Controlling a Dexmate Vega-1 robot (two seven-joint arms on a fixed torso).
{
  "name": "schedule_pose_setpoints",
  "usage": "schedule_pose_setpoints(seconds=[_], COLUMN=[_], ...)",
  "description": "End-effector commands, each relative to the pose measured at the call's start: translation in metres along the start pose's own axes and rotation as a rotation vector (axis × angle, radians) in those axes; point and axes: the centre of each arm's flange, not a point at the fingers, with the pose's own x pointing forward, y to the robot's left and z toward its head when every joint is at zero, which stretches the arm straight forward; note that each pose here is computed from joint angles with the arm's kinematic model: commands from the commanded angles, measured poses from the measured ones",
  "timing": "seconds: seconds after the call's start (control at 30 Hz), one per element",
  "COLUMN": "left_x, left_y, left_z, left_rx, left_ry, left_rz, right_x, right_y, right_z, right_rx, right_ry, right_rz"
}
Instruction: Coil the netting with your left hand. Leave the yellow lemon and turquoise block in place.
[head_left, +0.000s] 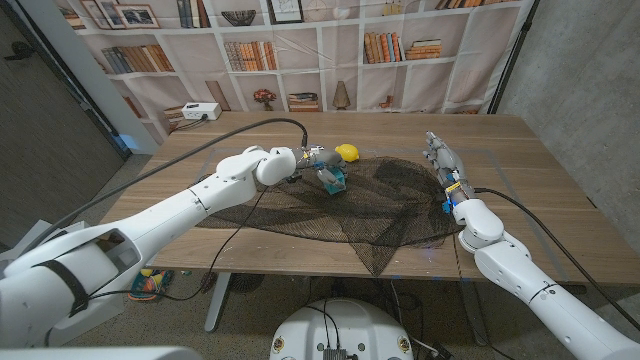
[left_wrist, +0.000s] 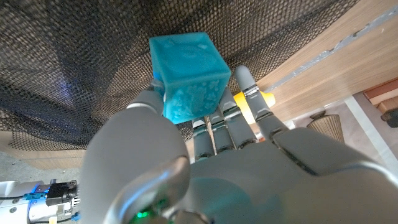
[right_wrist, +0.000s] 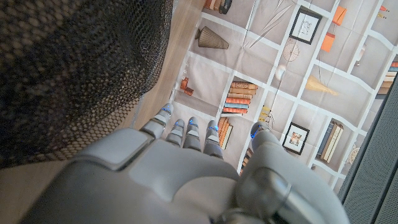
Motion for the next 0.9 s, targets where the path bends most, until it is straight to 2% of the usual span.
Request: schedule_pose_setpoints(seconds=[0.03,0.3,0.43,0.77,0.9], left_x=[0.001,-0.004,-0.009,-0.028,-0.037], left_y=[-0.003,-0.001,0.001,0.009,0.011], left_z=[0.004,0.002,0.0,-0.013,-0.013], left_rx=[-0.003,0.002,-0.002,-0.067,-0.063], left_ry=[-0.022,-0.009,0.002,0.055,0.14], left_rz=[-0.065,-0.082,-0.066,0.082,0.137], right_x=[-0.004,-0.004,-0.005,-0.005,-0.005], right_y=[-0.001,0.0,0.001,0.004,0.004], right_z=[-0.001,0.0,0.0,0.001,0.002], right_rx=[0.002,0.002,0.002,-0.002,-0.005], right_ry=[0.0,-0.002,-0.001,0.0,-0.001], right_rz=[-0.004,-0.001,0.001,0.006,0.006])
